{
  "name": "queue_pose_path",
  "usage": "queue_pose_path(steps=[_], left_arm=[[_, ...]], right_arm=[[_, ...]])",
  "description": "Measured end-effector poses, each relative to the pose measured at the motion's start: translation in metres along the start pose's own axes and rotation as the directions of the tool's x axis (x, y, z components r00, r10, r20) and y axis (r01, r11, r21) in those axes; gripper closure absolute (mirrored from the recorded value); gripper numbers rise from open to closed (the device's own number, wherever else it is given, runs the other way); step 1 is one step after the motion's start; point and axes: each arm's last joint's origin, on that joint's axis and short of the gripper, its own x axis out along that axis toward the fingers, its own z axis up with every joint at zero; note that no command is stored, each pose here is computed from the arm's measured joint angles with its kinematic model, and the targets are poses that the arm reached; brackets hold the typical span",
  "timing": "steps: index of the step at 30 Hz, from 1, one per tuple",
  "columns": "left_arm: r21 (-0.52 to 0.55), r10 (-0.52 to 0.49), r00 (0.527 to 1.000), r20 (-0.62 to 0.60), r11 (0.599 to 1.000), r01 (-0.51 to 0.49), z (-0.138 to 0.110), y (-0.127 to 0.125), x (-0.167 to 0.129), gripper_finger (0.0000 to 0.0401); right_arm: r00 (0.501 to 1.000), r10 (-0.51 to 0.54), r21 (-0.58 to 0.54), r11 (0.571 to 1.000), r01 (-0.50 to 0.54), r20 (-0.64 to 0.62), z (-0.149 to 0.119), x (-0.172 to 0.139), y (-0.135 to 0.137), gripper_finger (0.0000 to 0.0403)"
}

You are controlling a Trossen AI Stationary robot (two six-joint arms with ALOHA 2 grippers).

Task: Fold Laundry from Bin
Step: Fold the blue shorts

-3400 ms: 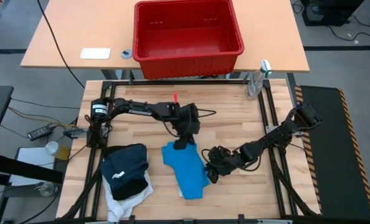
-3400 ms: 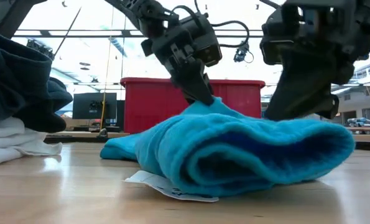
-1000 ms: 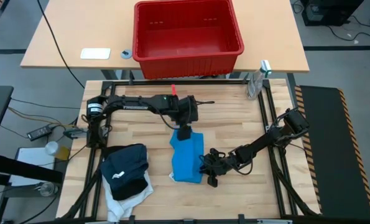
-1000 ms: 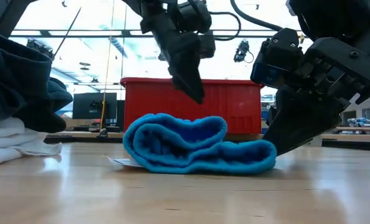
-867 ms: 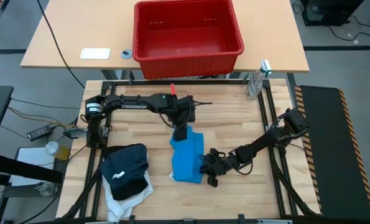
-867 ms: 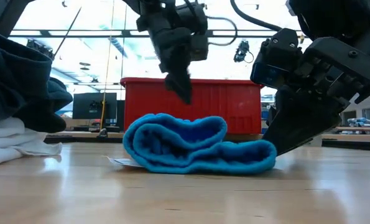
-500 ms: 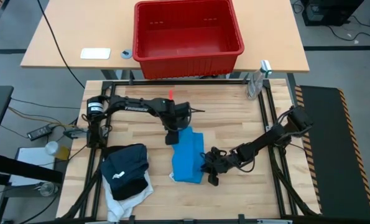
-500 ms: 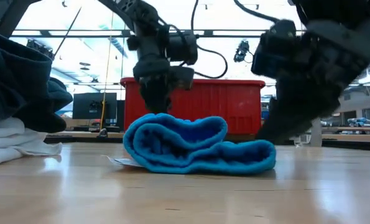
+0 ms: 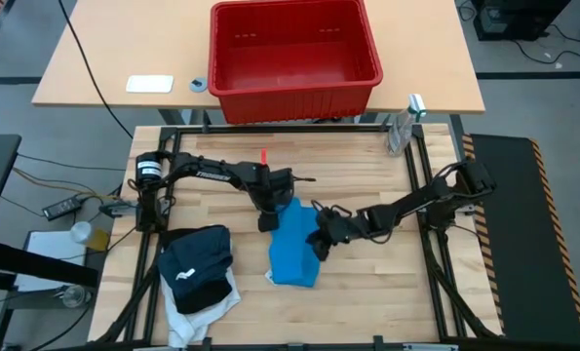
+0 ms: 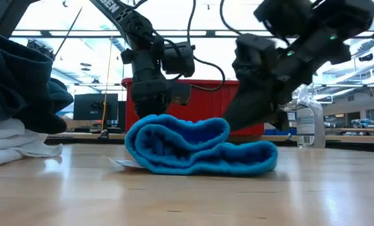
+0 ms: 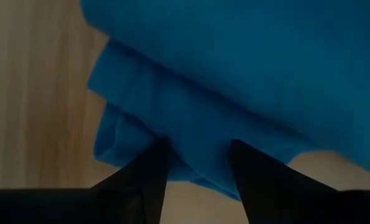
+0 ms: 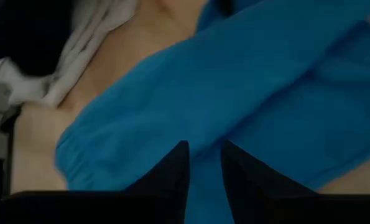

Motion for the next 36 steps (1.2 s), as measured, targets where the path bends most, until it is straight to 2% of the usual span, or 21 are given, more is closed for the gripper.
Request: queue_pose_path(steps=[3, 10, 12, 15, 17, 21, 28, 32, 36], left_arm=[[-0.016, 0.013, 1.0, -0.002, 1.0, -0.013, -0.001, 0.001, 0.0, 0.0228], [-0.023, 0.013, 1.0, -0.002, 1.0, -0.013, -0.001, 0.001, 0.0, 0.0265], [-0.022, 0.023, 1.0, -0.001, 0.999, -0.023, 0.0, 0.001, 0.0, 0.0293], [-0.021, 0.037, 0.999, 0.007, 0.999, -0.037, 0.001, 0.002, 0.0, 0.0364], [-0.034, 0.038, 0.999, 0.014, 0.999, -0.037, 0.001, 0.002, 0.0, 0.0389], [-0.053, 0.029, 0.999, -0.015, 0.998, -0.03, -0.002, 0.001, -0.001, 0.0389], [-0.115, 0.004, 0.99, -0.141, 0.993, -0.021, -0.013, -0.001, -0.005, 0.0397], [-0.091, 0.008, 0.992, -0.128, 0.996, -0.02, -0.013, -0.002, -0.014, 0.0393], [-0.065, 0.034, 0.993, -0.114, 0.997, -0.041, -0.014, 0.001, -0.023, 0.0394]], right_arm=[[1.0, -0.02, 0.01, 1.0, 0.019, 0.017, 0.009, 0.002, -0.008, 0.0286], [0.997, -0.074, -0.108, 0.992, 0.07, -0.033, 0.002, 0.011, -0.021, 0.0277], [0.993, -0.097, -0.139, 0.986, 0.087, -0.063, -0.004, 0.016, -0.026, 0.0279], [0.993, -0.092, -0.156, 0.985, 0.08, -0.074, -0.008, 0.023, -0.028, 0.0283], [0.992, -0.102, -0.167, 0.982, 0.087, -0.079, -0.01, 0.027, -0.03, 0.0288], [0.989, -0.117, -0.167, 0.981, 0.102, -0.085, -0.011, 0.029, -0.033, 0.0311], [0.982, -0.134, -0.134, 0.984, 0.117, -0.133, -0.012, 0.028, -0.037, 0.0371], [0.98, -0.139, -0.12, 0.985, 0.123, -0.14, -0.013, 0.028, -0.038, 0.039], [0.978, -0.146, -0.1, 0.986, 0.131, -0.152, -0.014, 0.028, -0.039, 0.039]])
